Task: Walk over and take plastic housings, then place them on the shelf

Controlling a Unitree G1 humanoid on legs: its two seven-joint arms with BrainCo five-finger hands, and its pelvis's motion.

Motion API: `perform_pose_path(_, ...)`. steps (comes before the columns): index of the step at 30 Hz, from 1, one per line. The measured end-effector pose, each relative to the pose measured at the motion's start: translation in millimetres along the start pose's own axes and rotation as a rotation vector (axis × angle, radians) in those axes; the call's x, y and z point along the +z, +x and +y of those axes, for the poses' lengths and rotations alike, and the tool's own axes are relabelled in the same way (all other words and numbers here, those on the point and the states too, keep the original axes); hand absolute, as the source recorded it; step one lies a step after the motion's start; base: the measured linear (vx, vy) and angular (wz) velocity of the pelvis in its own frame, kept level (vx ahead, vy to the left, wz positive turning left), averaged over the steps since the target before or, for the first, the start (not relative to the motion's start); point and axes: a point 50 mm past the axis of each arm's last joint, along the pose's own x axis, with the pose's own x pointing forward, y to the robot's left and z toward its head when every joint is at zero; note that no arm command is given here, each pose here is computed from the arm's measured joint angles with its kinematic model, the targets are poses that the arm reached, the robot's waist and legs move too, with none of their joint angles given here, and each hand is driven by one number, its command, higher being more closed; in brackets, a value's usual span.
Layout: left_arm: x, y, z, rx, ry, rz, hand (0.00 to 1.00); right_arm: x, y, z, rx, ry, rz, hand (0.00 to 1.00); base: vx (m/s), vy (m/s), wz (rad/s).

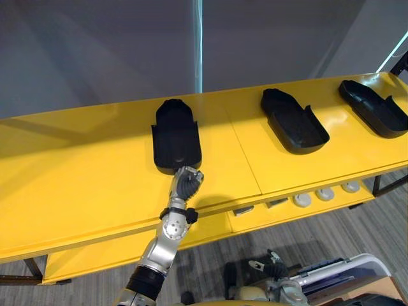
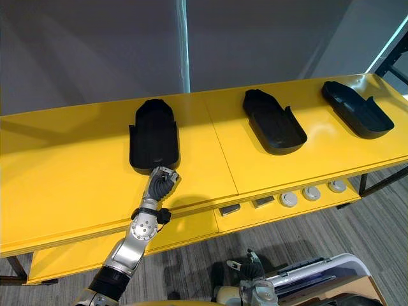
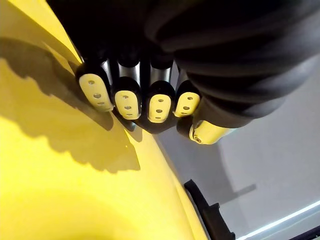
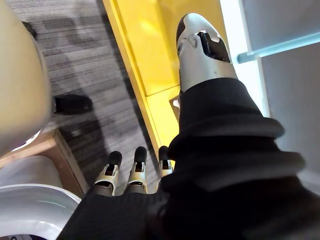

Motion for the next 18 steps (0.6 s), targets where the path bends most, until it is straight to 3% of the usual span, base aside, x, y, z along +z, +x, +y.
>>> perform_pose_path(5, 1.7, 0.1, 0.1, 0.0, -0.023, -0.005, 1.0, -1.6, -0.2, -0.2, -0.001, 0.0, 0.007, 0.0, 0.0, 0.004, 0.01)
perform_pose_path(8, 17.1, -1.3, 9.1, 0.031, -0.132, -0.053, 1.0, -2.9, -0.2, -1.0, -0.004, 0.0, 0.012, 0.0, 0.01, 0.014, 0.12)
perform_pose_path(10, 44.6, -6.2, 28.2, 0.092, -0.244, -0.178, 1.0, -7.3, -0.4, -3.8, -0.014, 0.003, 0.033, 0.0, 0.01, 0.016, 0.16)
perform_pose_path(12, 74.5, -16.5, 65.9, 0.217, -0.368, -0.361, 1.0, -10.0, -1.0, -6.0, -0.022, 0.007, 0.043, 0.0, 0.0, 0.026, 0.14)
perform_pose_path(15, 80.4, -28.9, 105.1, 0.385, -0.379, -0.446, 1.0, -15.1, -1.6, -10.3, -0.031, -0.002, 0.066, 0.0, -0.02, 0.024, 0.24)
perform_pose_path(18, 60.7, -51.2, 156.0, 0.672, -0.363, -0.427, 1.0, -19.0, -3.1, -17.3, -0.049, -0.008, 0.079, 0.0, -0.02, 0.033, 0.52)
